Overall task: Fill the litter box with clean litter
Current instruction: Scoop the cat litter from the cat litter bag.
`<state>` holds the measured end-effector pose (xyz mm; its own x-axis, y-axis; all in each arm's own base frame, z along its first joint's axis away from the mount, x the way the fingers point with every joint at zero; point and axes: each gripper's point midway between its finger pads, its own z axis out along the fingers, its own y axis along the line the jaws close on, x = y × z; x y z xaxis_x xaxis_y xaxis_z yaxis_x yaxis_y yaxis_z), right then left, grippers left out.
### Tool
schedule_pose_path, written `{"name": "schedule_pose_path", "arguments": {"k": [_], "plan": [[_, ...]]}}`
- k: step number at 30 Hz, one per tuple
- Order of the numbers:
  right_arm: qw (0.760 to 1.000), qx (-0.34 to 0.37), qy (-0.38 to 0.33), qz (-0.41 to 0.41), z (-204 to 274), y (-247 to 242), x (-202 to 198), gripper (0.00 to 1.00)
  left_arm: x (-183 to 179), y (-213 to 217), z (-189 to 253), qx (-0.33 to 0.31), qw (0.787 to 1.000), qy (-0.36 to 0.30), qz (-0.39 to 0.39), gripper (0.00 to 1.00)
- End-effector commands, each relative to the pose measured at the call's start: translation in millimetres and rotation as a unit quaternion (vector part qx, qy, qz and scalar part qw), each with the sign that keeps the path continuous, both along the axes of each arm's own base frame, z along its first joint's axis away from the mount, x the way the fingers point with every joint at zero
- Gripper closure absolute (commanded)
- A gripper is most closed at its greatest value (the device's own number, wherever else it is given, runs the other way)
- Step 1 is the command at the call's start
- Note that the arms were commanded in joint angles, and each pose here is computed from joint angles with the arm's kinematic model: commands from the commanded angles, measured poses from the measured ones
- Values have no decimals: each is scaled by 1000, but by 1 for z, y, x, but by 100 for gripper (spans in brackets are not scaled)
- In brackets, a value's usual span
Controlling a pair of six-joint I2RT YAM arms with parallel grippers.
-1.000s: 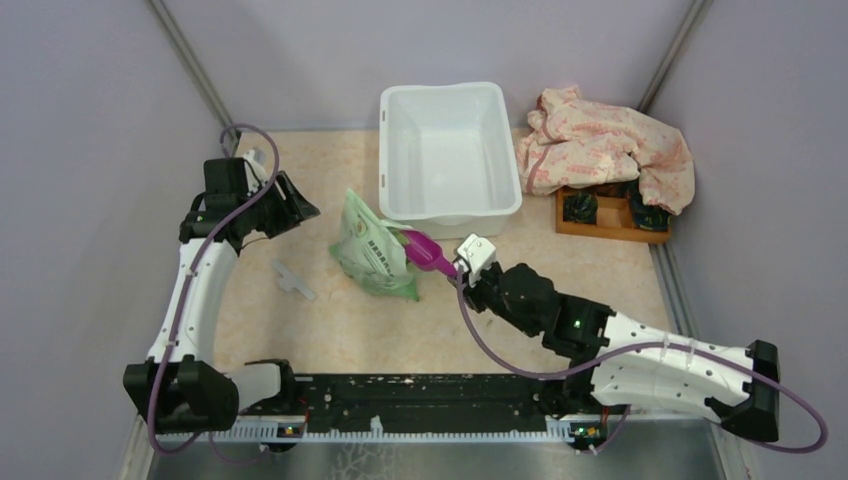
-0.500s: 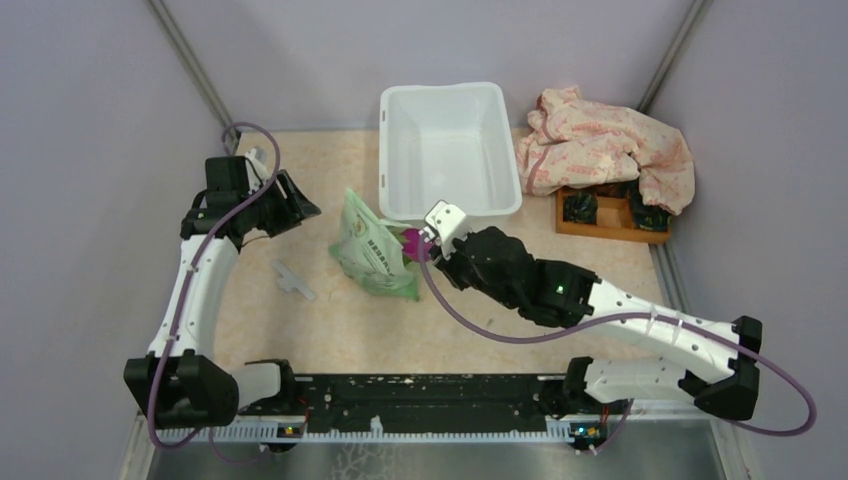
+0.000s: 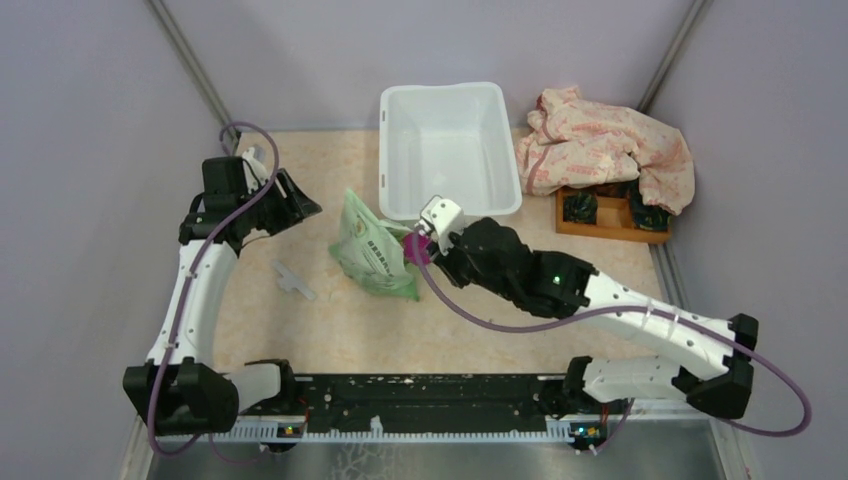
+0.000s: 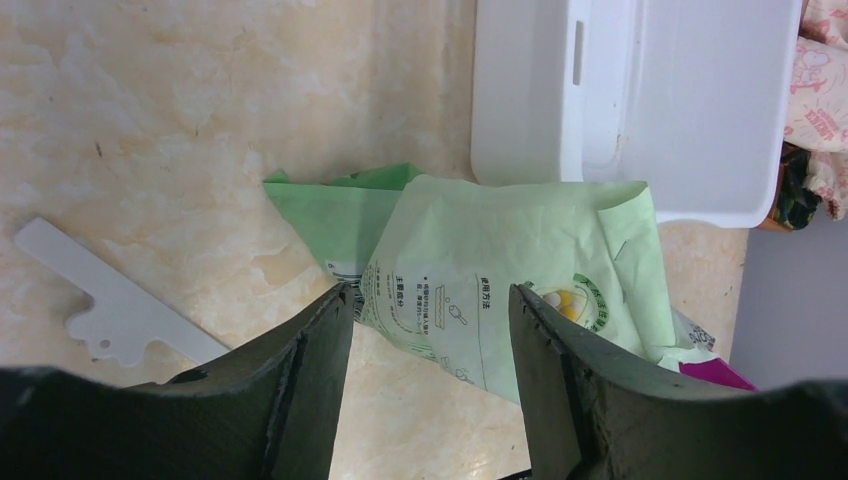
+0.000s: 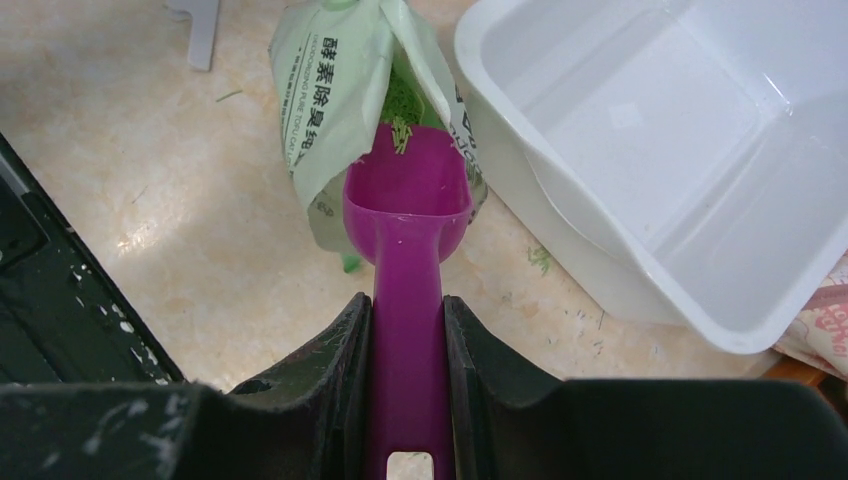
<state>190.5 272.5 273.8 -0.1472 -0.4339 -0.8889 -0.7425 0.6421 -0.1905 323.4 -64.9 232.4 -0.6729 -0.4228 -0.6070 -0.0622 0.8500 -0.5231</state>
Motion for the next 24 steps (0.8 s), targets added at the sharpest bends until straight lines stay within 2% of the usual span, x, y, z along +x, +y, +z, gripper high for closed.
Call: {"name": "schedule_pose_path", "arguments": {"k": [1, 9, 24], "plan": [[999, -9, 43, 13, 13, 18, 15, 100, 0, -3, 2, -12, 1000, -14, -8, 36], [986, -81, 139, 38, 8, 27, 28, 100, -1, -3, 3, -7, 1000, -18, -13, 36], [959, -186, 210, 47, -31, 56, 49, 100, -1, -3, -5, -2, 1000, -12, -20, 36]]}}
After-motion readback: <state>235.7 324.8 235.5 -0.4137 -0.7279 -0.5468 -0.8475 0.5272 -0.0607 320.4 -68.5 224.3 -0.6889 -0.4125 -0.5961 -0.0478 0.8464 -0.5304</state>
